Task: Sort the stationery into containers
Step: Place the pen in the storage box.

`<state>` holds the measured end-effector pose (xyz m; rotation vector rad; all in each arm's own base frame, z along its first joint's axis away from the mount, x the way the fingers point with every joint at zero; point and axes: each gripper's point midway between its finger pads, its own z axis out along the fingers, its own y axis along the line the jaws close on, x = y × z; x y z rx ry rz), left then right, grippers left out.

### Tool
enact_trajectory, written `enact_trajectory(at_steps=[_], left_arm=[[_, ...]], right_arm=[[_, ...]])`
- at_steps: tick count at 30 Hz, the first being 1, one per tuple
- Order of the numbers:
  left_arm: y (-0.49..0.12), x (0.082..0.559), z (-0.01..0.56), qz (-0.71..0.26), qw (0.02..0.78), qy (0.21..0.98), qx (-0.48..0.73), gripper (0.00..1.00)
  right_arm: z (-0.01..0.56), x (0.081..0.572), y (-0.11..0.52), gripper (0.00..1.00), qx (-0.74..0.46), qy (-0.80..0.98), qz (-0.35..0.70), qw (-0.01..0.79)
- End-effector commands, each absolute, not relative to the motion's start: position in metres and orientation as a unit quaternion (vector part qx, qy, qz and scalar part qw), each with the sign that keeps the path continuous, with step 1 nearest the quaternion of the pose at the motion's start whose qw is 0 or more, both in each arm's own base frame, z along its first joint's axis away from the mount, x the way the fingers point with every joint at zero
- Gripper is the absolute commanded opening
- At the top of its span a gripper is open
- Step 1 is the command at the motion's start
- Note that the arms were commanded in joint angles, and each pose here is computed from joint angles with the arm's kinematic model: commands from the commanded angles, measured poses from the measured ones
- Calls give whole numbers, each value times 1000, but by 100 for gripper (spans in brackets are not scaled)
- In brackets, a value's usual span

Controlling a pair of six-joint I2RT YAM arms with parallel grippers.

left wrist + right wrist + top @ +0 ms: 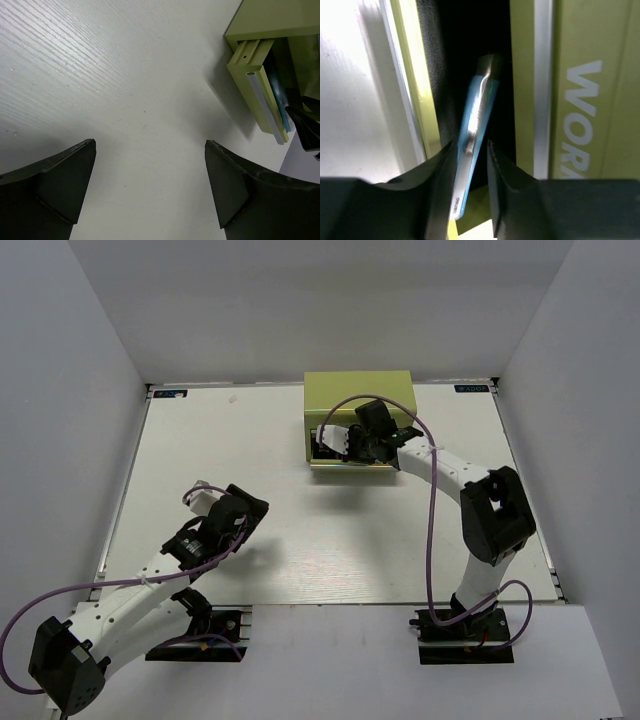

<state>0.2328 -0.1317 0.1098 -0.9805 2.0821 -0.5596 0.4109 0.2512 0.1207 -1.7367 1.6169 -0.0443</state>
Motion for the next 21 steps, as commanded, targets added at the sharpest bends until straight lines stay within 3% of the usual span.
enact_trajectory(at_steps=[1, 4, 7, 8, 9, 11, 12, 15, 21], left_arm=[[-131, 234, 112, -223, 379, 809, -389, 100], [-131, 234, 112, -223, 379, 809, -389, 100], [-132, 235, 114, -228, 381, 807, -389, 100], [-132, 235, 111, -223, 379, 809, -389, 100], [-132, 235, 109, -220, 377, 811, -389, 100], [-133, 237, 108, -220, 377, 811, -389, 100], [-133, 237, 108, -220, 377, 811, -389, 100], [-133, 237, 106, -216, 375, 813, -389, 100], [-135, 239, 112, -223, 379, 809, -389, 100]], right_arm=[[151, 428, 261, 38, -672, 612, -28, 416], [161, 427, 263, 46, -664, 613, -16, 429], [174, 425, 266, 41, -653, 616, 3, 440], [170, 413, 270, 35, -658, 619, 39, 427], [179, 412, 274, 19, -658, 615, 53, 431], [172, 382, 282, 3, -692, 590, 122, 399], [168, 373, 282, 0, -706, 578, 139, 385], [145, 323, 279, 0, -761, 530, 208, 313], [118, 311, 275, 0, -774, 530, 242, 249]])
